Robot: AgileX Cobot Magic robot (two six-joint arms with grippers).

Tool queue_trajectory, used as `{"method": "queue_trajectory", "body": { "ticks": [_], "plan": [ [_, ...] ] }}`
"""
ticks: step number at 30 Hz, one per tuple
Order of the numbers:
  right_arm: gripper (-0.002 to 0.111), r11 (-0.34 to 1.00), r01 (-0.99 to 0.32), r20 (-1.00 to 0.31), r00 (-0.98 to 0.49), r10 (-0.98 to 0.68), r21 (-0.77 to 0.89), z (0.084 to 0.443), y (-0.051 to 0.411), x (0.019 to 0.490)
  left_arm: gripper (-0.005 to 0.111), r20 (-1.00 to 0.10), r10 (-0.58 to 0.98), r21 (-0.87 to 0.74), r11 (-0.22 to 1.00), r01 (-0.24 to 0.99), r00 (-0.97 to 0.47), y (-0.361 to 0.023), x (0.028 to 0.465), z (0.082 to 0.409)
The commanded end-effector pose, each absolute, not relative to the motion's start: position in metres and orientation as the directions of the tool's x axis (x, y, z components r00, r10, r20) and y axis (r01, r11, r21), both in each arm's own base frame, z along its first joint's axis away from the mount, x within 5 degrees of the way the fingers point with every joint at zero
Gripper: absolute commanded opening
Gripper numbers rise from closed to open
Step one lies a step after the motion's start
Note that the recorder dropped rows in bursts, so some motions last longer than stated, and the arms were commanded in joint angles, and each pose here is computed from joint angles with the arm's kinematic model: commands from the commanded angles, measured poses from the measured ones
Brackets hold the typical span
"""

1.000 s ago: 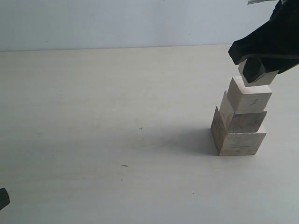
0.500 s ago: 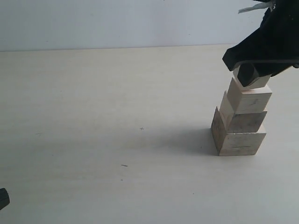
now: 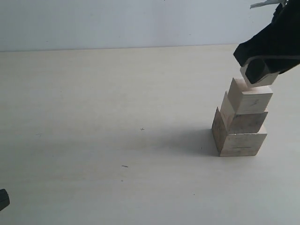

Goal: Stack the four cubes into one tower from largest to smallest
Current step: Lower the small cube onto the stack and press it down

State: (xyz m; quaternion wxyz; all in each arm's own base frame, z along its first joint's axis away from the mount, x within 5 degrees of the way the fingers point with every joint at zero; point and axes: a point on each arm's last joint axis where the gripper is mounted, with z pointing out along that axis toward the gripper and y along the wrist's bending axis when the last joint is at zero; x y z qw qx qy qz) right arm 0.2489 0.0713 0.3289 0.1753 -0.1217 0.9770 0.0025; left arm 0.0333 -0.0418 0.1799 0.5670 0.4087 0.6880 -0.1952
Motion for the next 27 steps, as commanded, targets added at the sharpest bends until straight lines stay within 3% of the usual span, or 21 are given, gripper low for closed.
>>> {"method": "queue_trajectory", "body": {
  "ticks": [1,27],
  "plan": [
    [0.015,0.952,-0.305,-0.363,-0.891,-0.274,0.031,0.3355,0.075,0.2406,0.0,-0.945,0.328,0.19,0.595,0.781,-0.02,-0.0416,0.0331,0.1809],
    [0.015,0.957,-0.289,-0.346,-0.899,-0.268,0.012,0.3293,0.0708,0.2479,0.0,-0.945,0.328,0.19,0.595,0.781,-0.02,-0.0416,0.0331,0.1809]
  ]
}}
